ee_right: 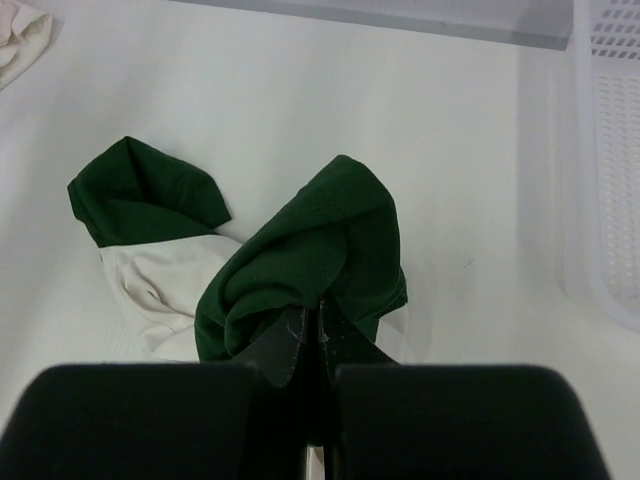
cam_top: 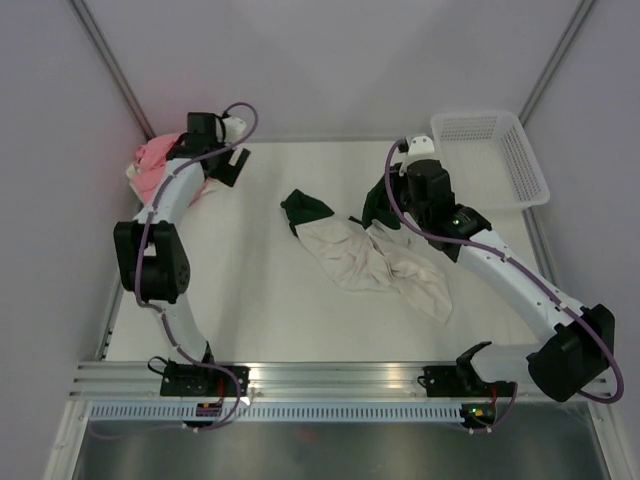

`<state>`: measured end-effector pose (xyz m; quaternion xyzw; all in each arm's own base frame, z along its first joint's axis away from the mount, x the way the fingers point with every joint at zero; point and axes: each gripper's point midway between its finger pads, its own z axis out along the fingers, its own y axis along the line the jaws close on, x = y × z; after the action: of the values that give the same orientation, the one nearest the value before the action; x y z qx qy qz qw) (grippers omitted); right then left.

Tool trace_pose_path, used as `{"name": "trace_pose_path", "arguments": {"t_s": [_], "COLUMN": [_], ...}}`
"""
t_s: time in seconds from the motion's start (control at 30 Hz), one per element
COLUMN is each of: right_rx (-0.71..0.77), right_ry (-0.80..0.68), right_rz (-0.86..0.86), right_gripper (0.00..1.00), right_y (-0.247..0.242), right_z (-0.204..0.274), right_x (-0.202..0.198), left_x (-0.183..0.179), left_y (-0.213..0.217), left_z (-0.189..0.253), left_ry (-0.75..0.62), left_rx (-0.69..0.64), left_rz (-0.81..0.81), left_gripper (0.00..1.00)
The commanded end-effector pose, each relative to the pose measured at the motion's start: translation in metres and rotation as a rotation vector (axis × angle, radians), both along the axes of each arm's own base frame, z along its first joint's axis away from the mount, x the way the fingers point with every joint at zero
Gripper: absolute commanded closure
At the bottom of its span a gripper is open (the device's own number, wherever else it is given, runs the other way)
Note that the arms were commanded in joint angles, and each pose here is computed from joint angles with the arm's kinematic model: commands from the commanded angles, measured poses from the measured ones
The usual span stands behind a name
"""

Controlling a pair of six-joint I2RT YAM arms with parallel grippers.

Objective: Roll the t-shirts
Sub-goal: Move the tshirt to the center of the board, then flatten the tshirt

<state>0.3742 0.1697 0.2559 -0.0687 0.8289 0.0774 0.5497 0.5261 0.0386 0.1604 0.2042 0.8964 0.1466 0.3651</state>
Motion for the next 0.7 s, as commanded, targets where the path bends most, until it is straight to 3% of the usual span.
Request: {"name": "trace_pose_path", "arguments": {"t_s": [0.0, 0.17, 0.33, 0.43, 0.5, 0.53, 0.57, 0.6, 0.67], "right_rx": [0.064, 0.043, 0.032, 0.018, 0.008, 0.003, 0.001, -0.013, -0.026], "right_ry": [-0.091, -0.084, -0.067, -0.069, -0.075, -0.077, -0.079, -0.08, -0.077], "right_rz": [-0.014, -0.052, -0.05, -0.059, -0.068, -0.074, -0.078, -0.099, -0.115], "right_gripper": [1.0, 1.0, 1.0, 1.0, 1.0, 1.0, 1.0, 1.0, 1.0], "right_y": [-0.001, -0.011, -0.012, -0.016, -0.019, -0.021, -0.022, -0.026, -0.028], "right_z": [0.039, 0.033, 0.025, 0.024, 0.026, 0.025, 0.026, 0.024, 0.019], "right_x": [0.001, -0.002, -0.005, -0.007, -0.007, -0.007, -0.007, -0.006, -0.001], "left_x": [-0.073, -0.136, -0.109, -0.084, -0.08, -0.082, -0.085, -0.083, -0.07], "left_y": [-0.167, -0.257, -0.261, -0.256, -0.258, -0.259, -0.26, -0.26, -0.252], "left_z": [0.007, -0.049, -0.108, -0.115, -0.118, -0.115, -0.113, -0.092, -0.06], "left_ry": [0.081, 0.208, 0.26, 0.239, 0.241, 0.24, 0.238, 0.189, 0.085], "left_rx": [-0.187, -0.158, -0.026, 0.044, 0.045, 0.032, 0.015, 0.007, -0.005], "left_rz": [-0.482, -0.764, -0.693, -0.628, -0.626, -0.63, -0.628, -0.613, -0.542], "left_gripper": [0.0, 0.0, 0.0, 0.0, 0.17, 0.33, 0.73, 0.97, 0.98]}}
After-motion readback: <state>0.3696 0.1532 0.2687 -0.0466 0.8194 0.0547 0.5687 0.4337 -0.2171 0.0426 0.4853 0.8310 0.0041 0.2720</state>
